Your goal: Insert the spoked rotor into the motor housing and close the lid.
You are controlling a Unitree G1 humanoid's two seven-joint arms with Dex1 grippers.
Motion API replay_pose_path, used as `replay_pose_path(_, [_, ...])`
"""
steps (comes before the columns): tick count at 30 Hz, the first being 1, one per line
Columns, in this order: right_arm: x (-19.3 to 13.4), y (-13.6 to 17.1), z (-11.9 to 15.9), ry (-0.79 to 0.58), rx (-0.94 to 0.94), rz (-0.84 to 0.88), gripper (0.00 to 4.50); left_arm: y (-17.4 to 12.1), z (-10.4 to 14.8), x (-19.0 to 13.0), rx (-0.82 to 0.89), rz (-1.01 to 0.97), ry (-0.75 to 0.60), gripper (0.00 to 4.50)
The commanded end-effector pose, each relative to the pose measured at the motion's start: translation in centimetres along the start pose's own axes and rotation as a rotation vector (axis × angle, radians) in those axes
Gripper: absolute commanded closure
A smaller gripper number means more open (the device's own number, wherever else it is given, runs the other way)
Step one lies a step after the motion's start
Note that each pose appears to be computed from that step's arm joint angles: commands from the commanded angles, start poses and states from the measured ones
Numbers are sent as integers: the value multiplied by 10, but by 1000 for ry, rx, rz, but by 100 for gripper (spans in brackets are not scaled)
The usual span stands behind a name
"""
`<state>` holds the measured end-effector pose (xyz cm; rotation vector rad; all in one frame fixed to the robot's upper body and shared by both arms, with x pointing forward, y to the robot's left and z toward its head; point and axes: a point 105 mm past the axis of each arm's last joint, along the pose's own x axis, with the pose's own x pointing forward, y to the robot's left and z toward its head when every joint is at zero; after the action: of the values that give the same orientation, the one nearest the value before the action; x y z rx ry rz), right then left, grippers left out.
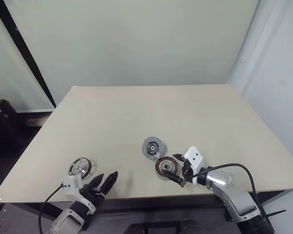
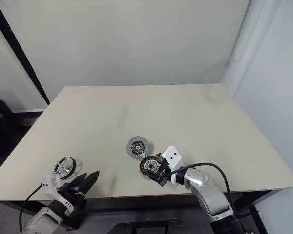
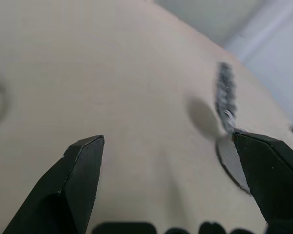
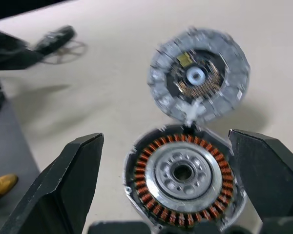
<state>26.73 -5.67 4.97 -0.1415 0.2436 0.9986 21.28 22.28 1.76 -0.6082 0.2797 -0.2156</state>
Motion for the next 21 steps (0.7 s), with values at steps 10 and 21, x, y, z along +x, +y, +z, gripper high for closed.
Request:
replay_pose_path(10, [-2,21,7,-84,-65,137,3,24,19,-8,-164,179,-89,0])
replay_pose_path(21, [-2,18,6,-89,-74,119,3,55,40,-12,-314,360,-232,0])
